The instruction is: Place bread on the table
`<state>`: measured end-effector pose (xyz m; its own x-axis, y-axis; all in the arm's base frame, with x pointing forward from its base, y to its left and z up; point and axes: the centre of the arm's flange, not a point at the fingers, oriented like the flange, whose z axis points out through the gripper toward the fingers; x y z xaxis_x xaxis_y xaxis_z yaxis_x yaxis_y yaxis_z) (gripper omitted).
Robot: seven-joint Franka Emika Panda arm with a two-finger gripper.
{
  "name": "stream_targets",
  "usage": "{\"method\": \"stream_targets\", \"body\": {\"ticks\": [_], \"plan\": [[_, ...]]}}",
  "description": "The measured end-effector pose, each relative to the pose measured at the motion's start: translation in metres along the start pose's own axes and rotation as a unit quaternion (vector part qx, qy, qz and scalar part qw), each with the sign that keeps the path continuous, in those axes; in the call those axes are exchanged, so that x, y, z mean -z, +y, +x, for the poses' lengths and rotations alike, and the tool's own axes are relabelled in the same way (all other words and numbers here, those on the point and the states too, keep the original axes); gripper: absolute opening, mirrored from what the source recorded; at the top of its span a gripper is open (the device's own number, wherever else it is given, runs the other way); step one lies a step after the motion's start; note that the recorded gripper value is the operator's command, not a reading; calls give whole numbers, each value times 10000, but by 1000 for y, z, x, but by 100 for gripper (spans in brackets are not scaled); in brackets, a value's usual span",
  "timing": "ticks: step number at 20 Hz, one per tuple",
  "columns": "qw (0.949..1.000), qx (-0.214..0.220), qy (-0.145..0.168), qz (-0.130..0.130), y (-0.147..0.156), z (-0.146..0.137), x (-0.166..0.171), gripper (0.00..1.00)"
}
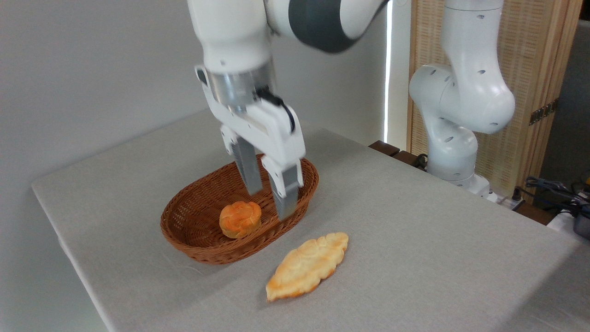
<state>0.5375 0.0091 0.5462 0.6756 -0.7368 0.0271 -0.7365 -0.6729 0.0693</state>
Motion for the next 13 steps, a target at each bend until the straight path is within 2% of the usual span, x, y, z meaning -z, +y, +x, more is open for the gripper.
{"method": "stream_targets", "body": {"ticks": [3, 7, 13], "plan": [[9997, -44, 169, 192, 17, 19, 25, 100], [9988, 253, 286, 305, 35, 39, 41, 100], [9988, 347, 216, 255, 33, 45, 31, 100]]}}
